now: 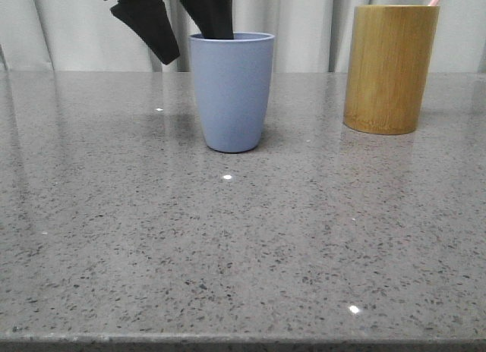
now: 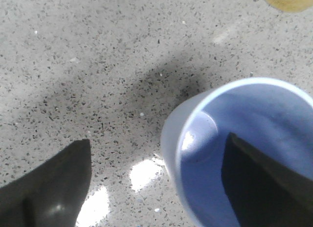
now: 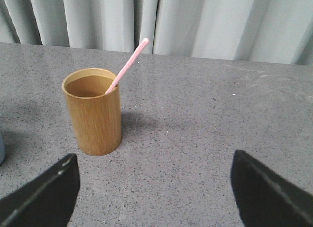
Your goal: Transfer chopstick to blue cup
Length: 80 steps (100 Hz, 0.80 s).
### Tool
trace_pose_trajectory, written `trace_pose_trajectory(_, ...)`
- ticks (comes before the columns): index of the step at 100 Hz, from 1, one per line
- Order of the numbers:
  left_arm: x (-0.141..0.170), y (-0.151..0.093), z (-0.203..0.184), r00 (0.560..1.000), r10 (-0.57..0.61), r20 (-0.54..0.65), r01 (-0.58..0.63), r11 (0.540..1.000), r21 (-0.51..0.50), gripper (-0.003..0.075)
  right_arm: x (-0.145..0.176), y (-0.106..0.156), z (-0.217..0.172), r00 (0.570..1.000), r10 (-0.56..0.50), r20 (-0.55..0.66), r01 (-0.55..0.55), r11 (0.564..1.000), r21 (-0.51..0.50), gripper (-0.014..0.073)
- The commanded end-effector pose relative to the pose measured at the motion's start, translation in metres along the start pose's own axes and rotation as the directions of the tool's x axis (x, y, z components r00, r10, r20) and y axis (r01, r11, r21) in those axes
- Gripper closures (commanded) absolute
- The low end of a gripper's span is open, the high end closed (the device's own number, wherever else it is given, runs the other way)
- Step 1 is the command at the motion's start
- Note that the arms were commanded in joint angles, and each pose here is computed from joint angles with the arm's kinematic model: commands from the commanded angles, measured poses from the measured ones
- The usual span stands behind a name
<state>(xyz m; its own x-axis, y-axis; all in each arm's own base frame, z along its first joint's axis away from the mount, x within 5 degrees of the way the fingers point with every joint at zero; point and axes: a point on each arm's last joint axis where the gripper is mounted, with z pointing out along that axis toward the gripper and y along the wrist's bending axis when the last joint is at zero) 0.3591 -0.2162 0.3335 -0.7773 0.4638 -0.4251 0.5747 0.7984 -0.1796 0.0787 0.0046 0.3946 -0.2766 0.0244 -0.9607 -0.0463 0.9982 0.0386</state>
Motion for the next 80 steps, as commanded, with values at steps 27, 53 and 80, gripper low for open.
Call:
trace_pose_trajectory(27,0.005,-0.018,-0.107,0.953,0.038,0.301,-0.030,0.999,-0.034,0.0183,-0.015,0.000,-0.002,0.996,-0.005,0.088,0.005,1.000,0.005,-0.0029)
trace_pose_trajectory(53,0.038,0.021,-0.137,0.939,-0.031,0.344,0.083,0.987,-0.138,0.0183,-0.014,0.000,-0.002,0.997,-0.005,0.079,0.005,1.000,0.005,-0.0029)
trace_pose_trajectory(80,0.113,0.066,-0.166,0.886,-0.173,0.430,0.295,0.926,-0.236,0.0183,-0.011,0.000,-0.001,0.999,-0.005,0.051,0.005,1.000,0.006,-0.0029)
